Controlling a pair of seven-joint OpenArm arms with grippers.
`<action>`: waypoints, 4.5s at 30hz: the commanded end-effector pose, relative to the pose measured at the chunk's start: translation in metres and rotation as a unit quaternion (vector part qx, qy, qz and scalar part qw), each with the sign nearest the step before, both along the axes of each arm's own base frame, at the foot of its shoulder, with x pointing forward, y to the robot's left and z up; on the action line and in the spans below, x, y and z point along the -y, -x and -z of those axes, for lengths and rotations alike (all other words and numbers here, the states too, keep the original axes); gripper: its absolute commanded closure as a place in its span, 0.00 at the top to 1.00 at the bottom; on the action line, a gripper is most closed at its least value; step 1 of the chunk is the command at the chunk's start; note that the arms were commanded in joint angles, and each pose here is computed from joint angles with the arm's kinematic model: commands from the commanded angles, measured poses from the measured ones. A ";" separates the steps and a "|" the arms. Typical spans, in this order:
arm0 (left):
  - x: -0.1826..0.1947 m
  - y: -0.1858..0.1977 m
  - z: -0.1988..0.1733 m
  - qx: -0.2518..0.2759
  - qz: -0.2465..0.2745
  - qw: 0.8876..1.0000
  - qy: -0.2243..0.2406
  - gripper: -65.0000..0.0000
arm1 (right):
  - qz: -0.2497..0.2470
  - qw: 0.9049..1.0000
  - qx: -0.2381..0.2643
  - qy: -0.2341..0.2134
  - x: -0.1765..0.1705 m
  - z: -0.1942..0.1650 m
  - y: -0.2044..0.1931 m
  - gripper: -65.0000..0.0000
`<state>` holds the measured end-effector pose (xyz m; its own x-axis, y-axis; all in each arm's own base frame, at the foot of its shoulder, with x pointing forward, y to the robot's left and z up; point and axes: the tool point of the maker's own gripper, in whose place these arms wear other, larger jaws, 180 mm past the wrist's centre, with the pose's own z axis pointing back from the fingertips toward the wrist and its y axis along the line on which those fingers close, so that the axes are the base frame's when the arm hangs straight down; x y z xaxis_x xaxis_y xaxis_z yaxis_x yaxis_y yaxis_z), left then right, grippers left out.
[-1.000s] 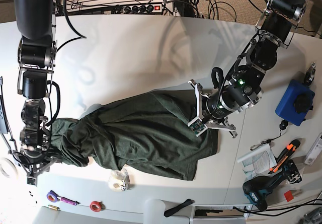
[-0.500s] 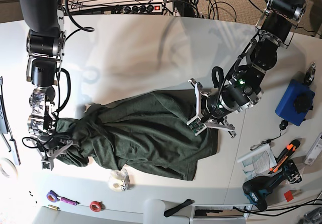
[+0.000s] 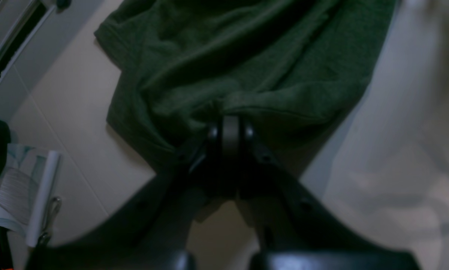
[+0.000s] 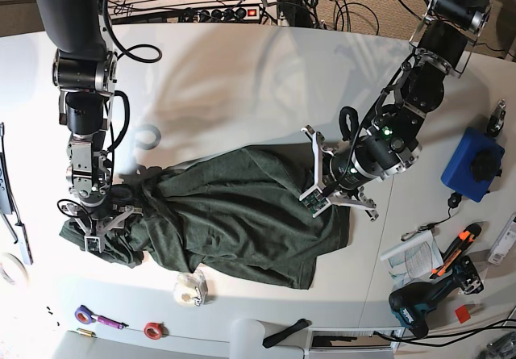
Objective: Layout the t-shirt on the table in an organized manner, then fold the t-shirt properly
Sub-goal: 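Grasp the shirt end with the right gripper beside the sleeve, then lift the shirt with both grippers and stretch it between them, then raise the held green shirt high with both grippers, letting it hang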
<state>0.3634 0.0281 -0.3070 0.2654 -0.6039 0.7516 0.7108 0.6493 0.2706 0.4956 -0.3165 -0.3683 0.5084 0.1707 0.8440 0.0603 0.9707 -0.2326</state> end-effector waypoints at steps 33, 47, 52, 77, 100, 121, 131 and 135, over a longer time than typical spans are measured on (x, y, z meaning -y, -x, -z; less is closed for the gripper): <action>0.001 -0.008 -0.016 0.023 0.002 1.000 0.010 0.00 | 0.050 0.996 0.067 0.031 0.006 -0.043 -0.032 0.36; 0.001 -0.008 -0.016 0.024 0.002 1.000 0.010 0.00 | 0.088 0.993 0.065 0.048 0.024 -0.046 -0.027 0.00; -0.001 -0.009 -0.016 0.027 0.000 1.000 0.003 0.00 | 0.113 0.987 0.089 0.074 0.053 -0.070 -0.026 0.00; -0.038 -0.060 -0.069 0.149 -0.077 0.984 -0.059 0.00 | 0.002 0.985 0.096 0.143 0.027 -0.208 0.060 0.00; -0.080 -0.184 -0.172 0.226 -0.144 0.963 -0.014 0.00 | 0.091 0.986 0.135 -0.043 0.075 -0.232 -0.048 0.00; -0.120 -0.194 -0.089 0.055 -0.143 0.988 -0.006 0.00 | -0.020 0.987 -0.002 -0.162 0.012 -0.168 -0.061 0.00; -0.112 -0.233 -0.230 0.184 -0.155 0.970 0.044 0.00 | 0.032 0.978 0.161 -0.125 0.040 -0.280 -0.092 0.00; -0.108 -0.237 -0.282 0.219 -0.149 0.962 0.065 0.00 | 0.028 0.971 0.201 -0.129 0.041 -0.328 -0.097 0.00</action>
